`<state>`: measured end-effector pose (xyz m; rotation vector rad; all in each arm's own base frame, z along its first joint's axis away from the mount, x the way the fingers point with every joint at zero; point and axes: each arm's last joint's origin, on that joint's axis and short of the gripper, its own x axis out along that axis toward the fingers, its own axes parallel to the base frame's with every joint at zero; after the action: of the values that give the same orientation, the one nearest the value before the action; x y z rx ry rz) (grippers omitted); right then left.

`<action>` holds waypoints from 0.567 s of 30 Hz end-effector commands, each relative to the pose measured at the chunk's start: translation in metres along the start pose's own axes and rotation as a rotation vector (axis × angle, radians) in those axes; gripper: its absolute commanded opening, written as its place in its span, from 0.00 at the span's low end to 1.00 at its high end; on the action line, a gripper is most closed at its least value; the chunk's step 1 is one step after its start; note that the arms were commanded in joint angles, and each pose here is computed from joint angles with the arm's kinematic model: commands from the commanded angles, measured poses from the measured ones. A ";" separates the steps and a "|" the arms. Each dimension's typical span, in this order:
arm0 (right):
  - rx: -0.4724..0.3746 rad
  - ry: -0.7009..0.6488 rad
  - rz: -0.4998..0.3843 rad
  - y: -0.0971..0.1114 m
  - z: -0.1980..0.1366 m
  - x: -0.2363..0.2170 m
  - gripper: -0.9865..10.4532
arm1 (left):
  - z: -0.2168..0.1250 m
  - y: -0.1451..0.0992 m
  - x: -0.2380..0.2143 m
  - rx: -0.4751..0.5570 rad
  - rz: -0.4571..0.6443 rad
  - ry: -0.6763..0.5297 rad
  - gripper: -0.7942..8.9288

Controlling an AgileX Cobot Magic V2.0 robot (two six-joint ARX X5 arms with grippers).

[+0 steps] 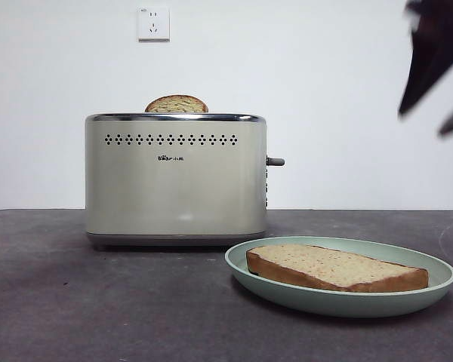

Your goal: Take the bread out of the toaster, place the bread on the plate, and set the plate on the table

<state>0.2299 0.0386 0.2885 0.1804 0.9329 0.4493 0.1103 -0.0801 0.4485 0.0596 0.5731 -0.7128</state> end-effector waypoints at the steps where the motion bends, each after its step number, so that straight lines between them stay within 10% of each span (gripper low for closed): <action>1: -0.013 -0.072 0.079 0.013 -0.006 -0.027 0.33 | -0.002 0.001 -0.001 0.017 0.056 0.009 0.56; 6: -0.059 -0.172 0.123 0.029 -0.020 -0.063 0.33 | -0.008 0.006 -0.001 0.013 0.197 0.073 0.53; 10: -0.089 -0.206 0.127 0.036 -0.031 -0.080 0.19 | -0.012 0.006 -0.002 0.048 0.211 0.116 0.05; 17: -0.123 -0.229 0.122 0.039 -0.038 -0.089 0.08 | -0.012 0.006 -0.002 0.048 0.207 0.116 0.07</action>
<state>0.1419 0.0316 0.3456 0.1821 0.6719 0.5793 0.1078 -0.0713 0.4381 0.1936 0.6585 -0.5159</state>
